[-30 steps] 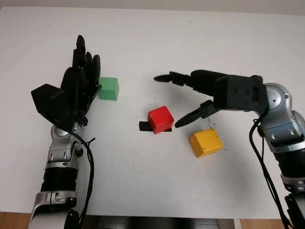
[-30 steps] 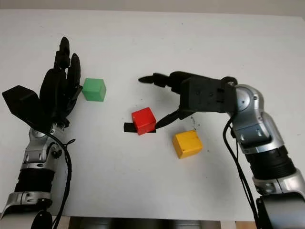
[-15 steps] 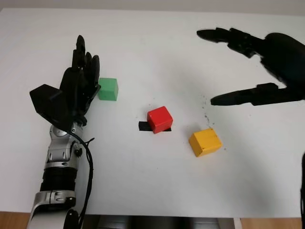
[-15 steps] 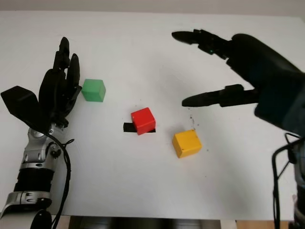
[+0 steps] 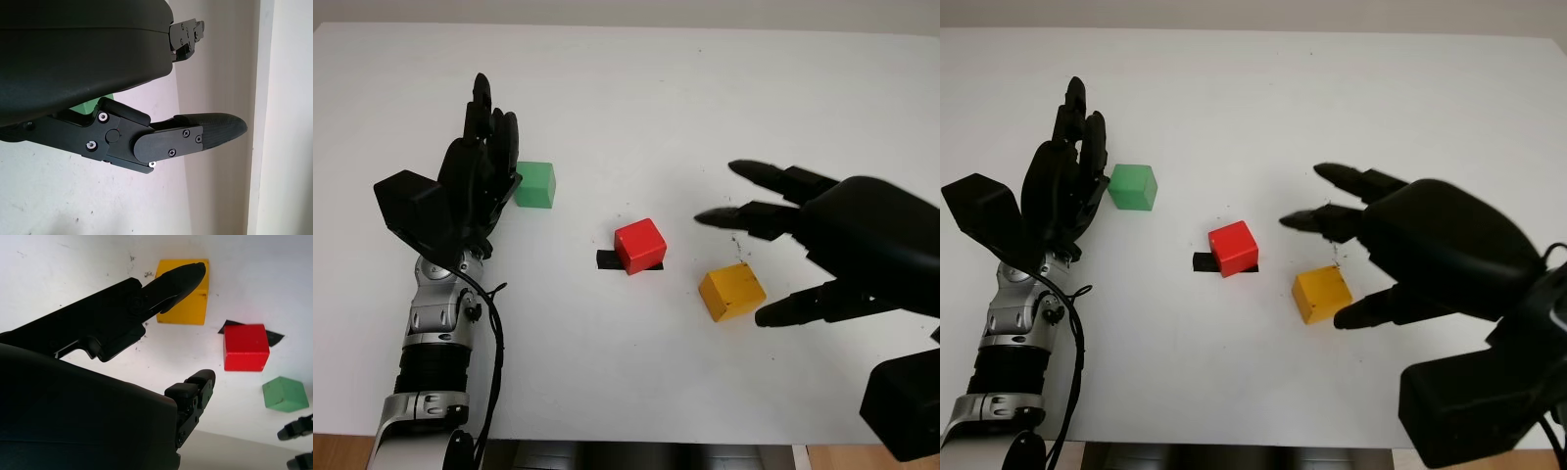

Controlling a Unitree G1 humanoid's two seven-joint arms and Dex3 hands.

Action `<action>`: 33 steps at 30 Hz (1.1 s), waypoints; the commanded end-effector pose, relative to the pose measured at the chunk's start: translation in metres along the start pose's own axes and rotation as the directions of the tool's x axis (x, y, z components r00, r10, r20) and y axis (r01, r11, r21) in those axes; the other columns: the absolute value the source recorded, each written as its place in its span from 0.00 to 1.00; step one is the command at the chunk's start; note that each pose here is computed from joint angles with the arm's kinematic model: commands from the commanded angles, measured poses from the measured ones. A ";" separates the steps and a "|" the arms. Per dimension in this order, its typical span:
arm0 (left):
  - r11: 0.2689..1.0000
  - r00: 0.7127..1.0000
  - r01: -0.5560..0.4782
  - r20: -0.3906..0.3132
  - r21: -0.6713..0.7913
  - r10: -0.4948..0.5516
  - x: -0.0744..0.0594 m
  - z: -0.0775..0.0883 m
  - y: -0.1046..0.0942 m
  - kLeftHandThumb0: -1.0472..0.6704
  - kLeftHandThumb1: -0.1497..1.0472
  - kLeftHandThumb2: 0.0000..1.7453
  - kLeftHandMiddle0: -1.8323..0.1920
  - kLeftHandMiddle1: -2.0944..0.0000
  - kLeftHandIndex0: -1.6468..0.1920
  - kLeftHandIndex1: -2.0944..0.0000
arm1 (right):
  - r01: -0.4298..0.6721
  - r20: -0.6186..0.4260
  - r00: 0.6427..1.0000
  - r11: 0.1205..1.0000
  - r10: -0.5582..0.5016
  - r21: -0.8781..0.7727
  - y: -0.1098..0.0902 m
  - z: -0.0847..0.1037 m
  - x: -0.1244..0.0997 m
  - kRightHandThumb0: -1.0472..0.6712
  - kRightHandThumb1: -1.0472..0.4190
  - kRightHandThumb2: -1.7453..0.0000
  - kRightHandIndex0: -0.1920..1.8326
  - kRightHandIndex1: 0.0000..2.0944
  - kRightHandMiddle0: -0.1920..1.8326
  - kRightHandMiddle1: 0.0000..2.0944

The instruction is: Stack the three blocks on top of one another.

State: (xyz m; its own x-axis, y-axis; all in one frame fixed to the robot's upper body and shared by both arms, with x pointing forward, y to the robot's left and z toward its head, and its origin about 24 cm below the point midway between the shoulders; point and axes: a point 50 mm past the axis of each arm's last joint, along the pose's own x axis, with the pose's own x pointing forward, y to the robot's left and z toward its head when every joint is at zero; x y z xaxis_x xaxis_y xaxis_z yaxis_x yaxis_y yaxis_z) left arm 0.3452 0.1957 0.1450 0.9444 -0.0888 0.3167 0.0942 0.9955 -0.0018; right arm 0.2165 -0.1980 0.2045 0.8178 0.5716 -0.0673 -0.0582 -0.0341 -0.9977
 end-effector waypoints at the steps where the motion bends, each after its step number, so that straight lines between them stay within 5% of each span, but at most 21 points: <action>1: 1.000 1.000 -0.008 0.006 0.007 0.008 -0.003 0.002 0.004 0.16 1.00 0.30 1.00 0.98 1.00 0.99 | -0.005 0.013 1.000 1.000 0.005 -0.020 0.005 -0.001 0.003 0.21 0.16 0.97 0.17 0.03 0.33 0.08; 17: 1.000 1.000 -0.006 0.000 0.014 0.006 -0.005 0.001 0.006 0.17 1.00 0.31 0.99 0.97 1.00 0.98 | -0.009 -0.026 1.000 0.977 0.004 -0.212 0.015 -0.003 0.008 0.26 0.17 0.97 0.19 0.04 0.37 0.09; 26: 1.000 1.000 -0.004 0.005 0.012 0.004 -0.005 0.002 0.006 0.17 1.00 0.30 0.99 0.97 1.00 0.98 | 0.000 -0.014 1.000 0.984 -0.002 -0.179 0.020 -0.003 0.010 0.28 0.15 0.96 0.22 0.04 0.40 0.13; 33: 1.000 1.000 -0.011 0.007 0.021 0.011 -0.005 0.004 0.007 0.17 1.00 0.29 1.00 0.98 1.00 0.98 | -0.037 -0.010 0.999 0.992 0.036 -0.118 0.026 0.001 0.013 0.28 0.13 0.97 0.23 0.02 0.30 0.31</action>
State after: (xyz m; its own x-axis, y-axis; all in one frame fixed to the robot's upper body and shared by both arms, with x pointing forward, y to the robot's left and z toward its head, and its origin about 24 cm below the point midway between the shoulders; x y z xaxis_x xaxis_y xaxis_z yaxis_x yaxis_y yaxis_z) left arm 0.3433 0.1994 0.1472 0.9434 -0.0836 0.3210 0.0873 0.9962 0.0028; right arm 0.2270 -0.1937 0.1794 0.8263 0.5544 -0.0989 -0.0053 -0.1680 -0.9858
